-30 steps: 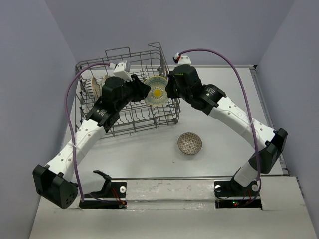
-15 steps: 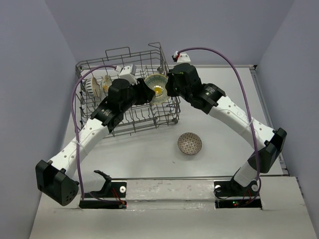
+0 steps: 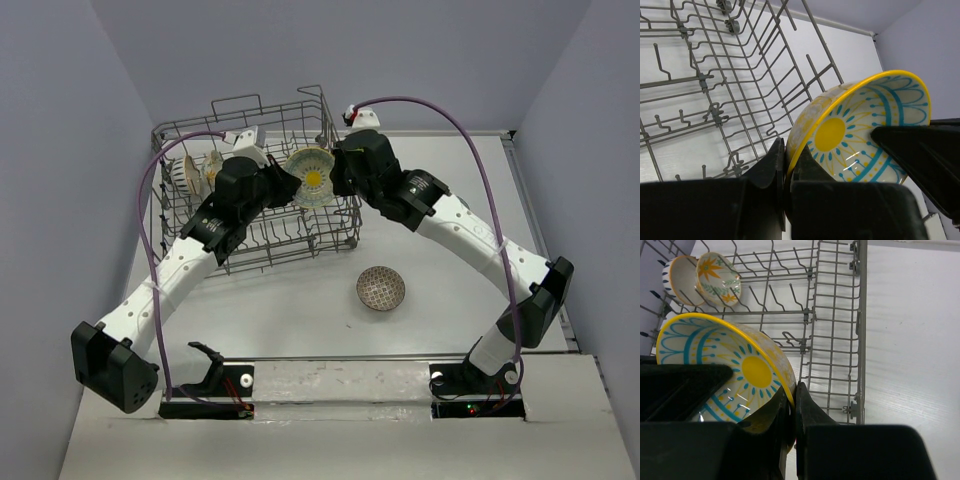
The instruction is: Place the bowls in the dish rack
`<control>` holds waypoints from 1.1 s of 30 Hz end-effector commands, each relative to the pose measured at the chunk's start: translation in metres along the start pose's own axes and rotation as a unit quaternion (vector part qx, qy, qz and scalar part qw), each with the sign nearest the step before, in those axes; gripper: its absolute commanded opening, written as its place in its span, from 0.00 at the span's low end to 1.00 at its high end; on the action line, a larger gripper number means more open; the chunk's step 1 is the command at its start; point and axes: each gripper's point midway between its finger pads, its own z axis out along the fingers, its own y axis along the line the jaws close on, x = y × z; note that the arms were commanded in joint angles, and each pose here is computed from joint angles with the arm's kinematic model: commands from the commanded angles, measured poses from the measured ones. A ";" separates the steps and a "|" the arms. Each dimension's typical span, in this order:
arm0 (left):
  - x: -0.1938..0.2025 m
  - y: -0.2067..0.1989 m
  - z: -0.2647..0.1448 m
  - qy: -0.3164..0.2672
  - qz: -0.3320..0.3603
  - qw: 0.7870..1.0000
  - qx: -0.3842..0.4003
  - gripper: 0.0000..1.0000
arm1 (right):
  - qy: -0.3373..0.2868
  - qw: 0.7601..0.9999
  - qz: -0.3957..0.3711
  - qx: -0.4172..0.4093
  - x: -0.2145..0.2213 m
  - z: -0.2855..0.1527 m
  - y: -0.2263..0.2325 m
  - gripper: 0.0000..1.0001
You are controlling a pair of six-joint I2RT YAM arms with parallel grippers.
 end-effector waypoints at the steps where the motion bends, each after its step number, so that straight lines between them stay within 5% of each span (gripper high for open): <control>1: -0.010 -0.009 -0.006 -0.009 0.024 1.000 0.012 0.00 | -0.072 0.996 0.033 -0.031 -0.047 -0.015 0.016 0.01; 8: -0.020 -0.003 -0.005 -0.029 0.022 0.999 -0.011 0.00 | -0.067 0.997 0.026 -0.028 -0.042 -0.015 0.013 0.05; 13: -0.035 -0.003 -0.006 -0.055 0.018 0.998 -0.023 0.00 | -0.069 0.997 0.022 -0.030 -0.044 -0.021 0.012 0.51; 15: -0.042 -0.005 -0.007 -0.068 0.014 0.997 -0.024 0.00 | -0.075 0.997 0.022 -0.030 -0.047 -0.026 0.010 0.56; 27: -0.104 0.030 -0.014 -0.170 -0.027 0.968 -0.181 0.00 | -0.108 0.994 0.029 -0.004 -0.057 -0.082 -0.026 0.59; 33: -0.152 0.063 -0.028 -0.249 -0.024 0.911 -0.327 0.00 | -0.107 0.993 0.050 0.021 -0.038 -0.106 -0.053 0.59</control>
